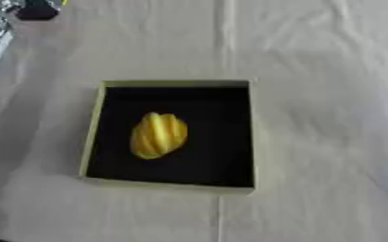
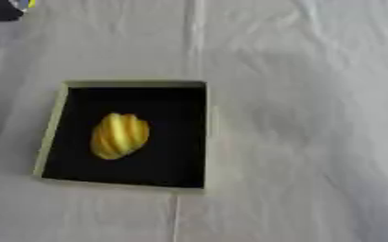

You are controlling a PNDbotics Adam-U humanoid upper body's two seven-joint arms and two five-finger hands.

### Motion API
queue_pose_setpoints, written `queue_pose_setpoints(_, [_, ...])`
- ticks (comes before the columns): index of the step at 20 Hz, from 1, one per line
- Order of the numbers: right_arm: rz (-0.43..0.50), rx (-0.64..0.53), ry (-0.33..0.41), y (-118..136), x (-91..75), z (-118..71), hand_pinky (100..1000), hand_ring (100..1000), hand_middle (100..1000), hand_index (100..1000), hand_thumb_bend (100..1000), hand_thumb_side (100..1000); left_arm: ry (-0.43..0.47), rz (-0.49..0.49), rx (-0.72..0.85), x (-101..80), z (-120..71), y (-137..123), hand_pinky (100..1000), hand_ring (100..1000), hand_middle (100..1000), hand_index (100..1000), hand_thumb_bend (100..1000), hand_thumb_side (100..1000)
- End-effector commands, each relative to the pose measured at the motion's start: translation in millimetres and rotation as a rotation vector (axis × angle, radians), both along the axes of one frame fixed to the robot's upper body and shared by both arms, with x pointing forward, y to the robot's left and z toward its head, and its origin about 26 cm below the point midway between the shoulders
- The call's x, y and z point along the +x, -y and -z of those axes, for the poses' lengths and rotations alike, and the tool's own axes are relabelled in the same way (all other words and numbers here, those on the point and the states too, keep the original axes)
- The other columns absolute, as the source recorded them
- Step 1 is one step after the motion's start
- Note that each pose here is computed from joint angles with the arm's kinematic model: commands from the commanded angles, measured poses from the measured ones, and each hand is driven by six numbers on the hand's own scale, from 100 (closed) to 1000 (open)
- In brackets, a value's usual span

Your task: Pick up objects on the table and place them in the box.

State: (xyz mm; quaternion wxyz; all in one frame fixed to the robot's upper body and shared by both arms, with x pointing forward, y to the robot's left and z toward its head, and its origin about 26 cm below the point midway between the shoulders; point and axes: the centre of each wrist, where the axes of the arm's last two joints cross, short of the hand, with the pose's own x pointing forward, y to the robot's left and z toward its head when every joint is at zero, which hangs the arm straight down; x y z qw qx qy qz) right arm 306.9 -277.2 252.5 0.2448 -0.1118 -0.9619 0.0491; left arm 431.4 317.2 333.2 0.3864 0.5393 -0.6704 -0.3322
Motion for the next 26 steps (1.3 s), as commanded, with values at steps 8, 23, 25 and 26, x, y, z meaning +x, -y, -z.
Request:
queue_pose_setpoints(8, [-0.01, -0.012, 0.048, 1.9, -3.2, -12.3, 845, 793, 714, 842, 100, 727, -0.021, 0.4, 0.222, -28.1, 45.5, 79.2, 696, 621, 520, 574, 100, 152])
queue_pose_setpoints(23, [-0.012, 0.002, 0.047, 1.8, -3.2, -10.2, 846, 794, 713, 842, 100, 716, -0.004, 0.699, 0.419, -97.8, 74.9, 112.1, 687, 626, 526, 585, 129, 100])
queue_pose_setpoints(25, [-0.015, 0.0, 0.045, 1.8, -3.2, -9.4, 847, 795, 713, 842, 100, 717, 0.055, 0.652, 0.428, -107.2, 60.9, 107.1, 686, 630, 529, 587, 137, 100])
queue_pose_setpoints(26, [-0.017, -0.001, 0.045, 1.9, -3.3, -9.3, 847, 794, 713, 841, 100, 717, 0.076, 0.629, 0.437, -112.4, 55.5, 105.0, 685, 629, 528, 586, 136, 100])
